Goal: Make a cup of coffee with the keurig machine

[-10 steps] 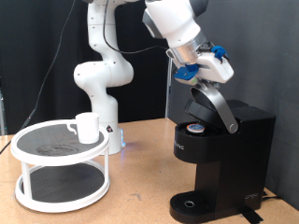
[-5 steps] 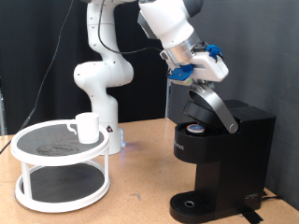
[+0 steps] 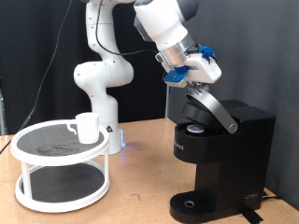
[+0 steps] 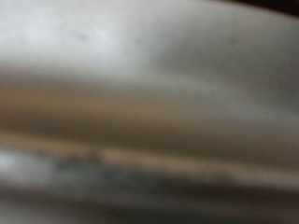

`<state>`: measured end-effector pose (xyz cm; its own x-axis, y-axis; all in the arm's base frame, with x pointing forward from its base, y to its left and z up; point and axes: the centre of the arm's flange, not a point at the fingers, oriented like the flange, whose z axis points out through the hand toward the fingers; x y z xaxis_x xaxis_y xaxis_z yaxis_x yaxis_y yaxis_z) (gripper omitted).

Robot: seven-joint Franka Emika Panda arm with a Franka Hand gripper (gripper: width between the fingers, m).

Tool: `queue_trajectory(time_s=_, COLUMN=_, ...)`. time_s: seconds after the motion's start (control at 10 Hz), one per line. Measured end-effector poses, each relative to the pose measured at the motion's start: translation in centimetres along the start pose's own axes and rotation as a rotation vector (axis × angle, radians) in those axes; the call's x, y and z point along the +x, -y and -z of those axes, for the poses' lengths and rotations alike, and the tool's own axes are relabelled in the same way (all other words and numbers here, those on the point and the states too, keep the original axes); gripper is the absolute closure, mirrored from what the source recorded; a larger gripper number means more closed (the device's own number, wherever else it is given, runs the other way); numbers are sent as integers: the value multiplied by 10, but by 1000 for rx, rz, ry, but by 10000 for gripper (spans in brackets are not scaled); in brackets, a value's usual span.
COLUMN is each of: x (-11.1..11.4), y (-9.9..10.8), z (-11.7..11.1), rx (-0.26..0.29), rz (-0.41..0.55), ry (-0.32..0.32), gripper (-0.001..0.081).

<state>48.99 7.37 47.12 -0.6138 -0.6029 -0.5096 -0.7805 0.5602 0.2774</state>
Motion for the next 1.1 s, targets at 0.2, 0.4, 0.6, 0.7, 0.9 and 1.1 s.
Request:
queue_trajectory(time_s=0.2, x=6, y=2, z=-3, rx=20, rz=4, ry=-17, gripper=806)
queue_trajectory(time_s=0.4, x=19, y=9, z=-8, rx=45, rz=-5, ry=-41, gripper=806)
queue_trajectory(time_s=0.6, x=30, y=13, z=-13, rx=54, rz=-12, ry=-49, gripper=806)
queue_trajectory(time_s=0.7, x=33, y=15, z=-14, rx=61, rz=-10, ry=-49, gripper=806)
queue_trajectory(time_s=0.9, x=39, y=17, z=-17, rx=68, rz=-5, ry=-51, gripper=806)
queue_trajectory(time_s=1.1, x=46, y=19, z=-21, rx=82, rz=1, ry=-45, gripper=806)
